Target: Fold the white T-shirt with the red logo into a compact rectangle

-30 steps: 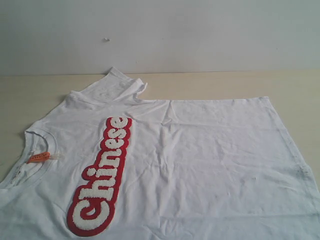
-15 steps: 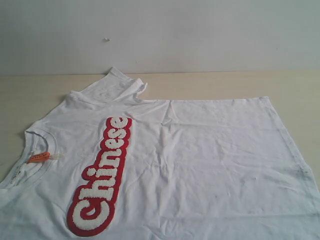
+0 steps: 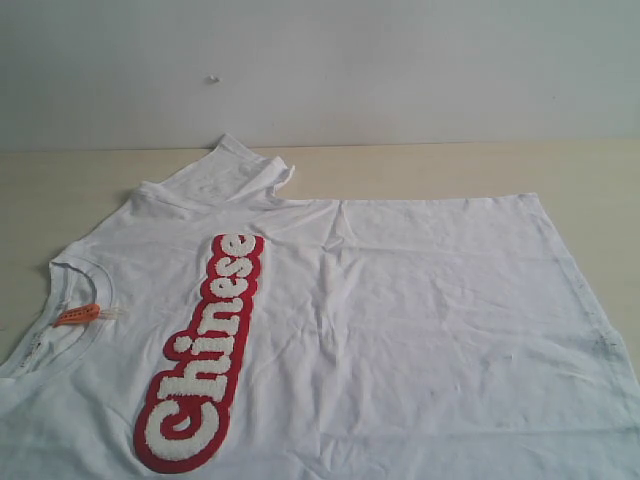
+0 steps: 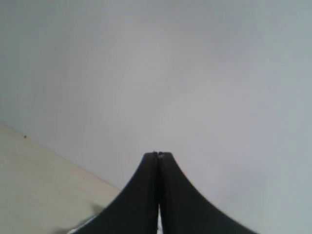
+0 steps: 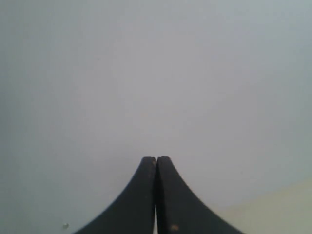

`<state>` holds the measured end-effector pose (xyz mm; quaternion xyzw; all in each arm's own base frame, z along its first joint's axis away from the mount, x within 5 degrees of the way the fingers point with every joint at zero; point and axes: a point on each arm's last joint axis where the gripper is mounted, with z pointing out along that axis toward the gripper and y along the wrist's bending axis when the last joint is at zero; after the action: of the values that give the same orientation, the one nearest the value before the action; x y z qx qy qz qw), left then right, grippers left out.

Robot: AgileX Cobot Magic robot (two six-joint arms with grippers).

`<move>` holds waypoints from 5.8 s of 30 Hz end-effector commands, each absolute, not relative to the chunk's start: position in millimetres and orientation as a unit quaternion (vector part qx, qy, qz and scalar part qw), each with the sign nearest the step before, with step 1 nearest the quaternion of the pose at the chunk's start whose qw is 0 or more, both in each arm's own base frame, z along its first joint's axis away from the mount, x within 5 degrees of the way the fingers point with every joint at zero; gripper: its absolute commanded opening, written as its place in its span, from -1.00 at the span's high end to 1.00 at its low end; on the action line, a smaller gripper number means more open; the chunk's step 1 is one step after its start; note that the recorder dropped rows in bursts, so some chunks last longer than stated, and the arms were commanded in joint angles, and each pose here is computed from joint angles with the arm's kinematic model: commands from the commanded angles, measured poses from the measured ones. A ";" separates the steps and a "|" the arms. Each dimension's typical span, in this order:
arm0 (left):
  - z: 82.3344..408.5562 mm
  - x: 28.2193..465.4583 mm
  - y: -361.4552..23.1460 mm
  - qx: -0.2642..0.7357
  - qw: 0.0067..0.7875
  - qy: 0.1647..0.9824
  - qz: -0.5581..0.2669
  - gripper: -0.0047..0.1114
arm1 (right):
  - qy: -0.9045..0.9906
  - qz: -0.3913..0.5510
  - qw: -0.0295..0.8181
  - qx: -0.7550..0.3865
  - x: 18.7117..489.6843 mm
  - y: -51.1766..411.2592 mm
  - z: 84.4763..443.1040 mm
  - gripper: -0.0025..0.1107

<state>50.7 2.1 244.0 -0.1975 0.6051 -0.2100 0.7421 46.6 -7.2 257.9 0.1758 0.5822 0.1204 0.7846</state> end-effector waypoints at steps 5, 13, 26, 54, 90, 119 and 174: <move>293.4 54.1 1.4 -0.132 0.763 0.616 -0.142 0.92 | 0.583 0.060 0.800 0.128 50.4 -7.6 309.1 0.96; 341.2 89.3 -9.9 0.004 0.746 0.661 -0.078 0.92 | 0.632 0.018 0.770 0.092 83.1 -10.1 359.9 0.96; 394.7 180.3 -24.9 0.042 0.691 0.720 -0.058 0.92 | 0.659 -0.024 0.751 0.045 138.9 -15.4 433.2 0.96; 301.2 277.9 -92.7 0.675 0.227 0.700 0.055 0.92 | 0.768 -0.030 0.225 -0.599 286.8 48.7 290.4 0.96; 235.2 256.2 -97.8 0.644 0.172 0.744 -0.050 -0.57 | 0.771 0.048 0.057 -0.632 270.9 72.0 235.8 -0.90; 206.0 291.4 -84.0 0.714 0.153 0.676 0.104 -0.57 | 0.755 -0.043 0.075 -0.650 288.2 61.9 229.9 -0.90; 152.4 347.7 -9.9 0.698 0.060 0.714 0.005 -0.89 | 0.785 -0.002 0.033 -0.619 326.7 -4.2 146.2 -0.90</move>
<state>352.3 -17.5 155.4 0.6842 0.7252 0.0063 0.0766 326.2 -2.7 148.6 -0.6127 0.7896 -0.0051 0.0328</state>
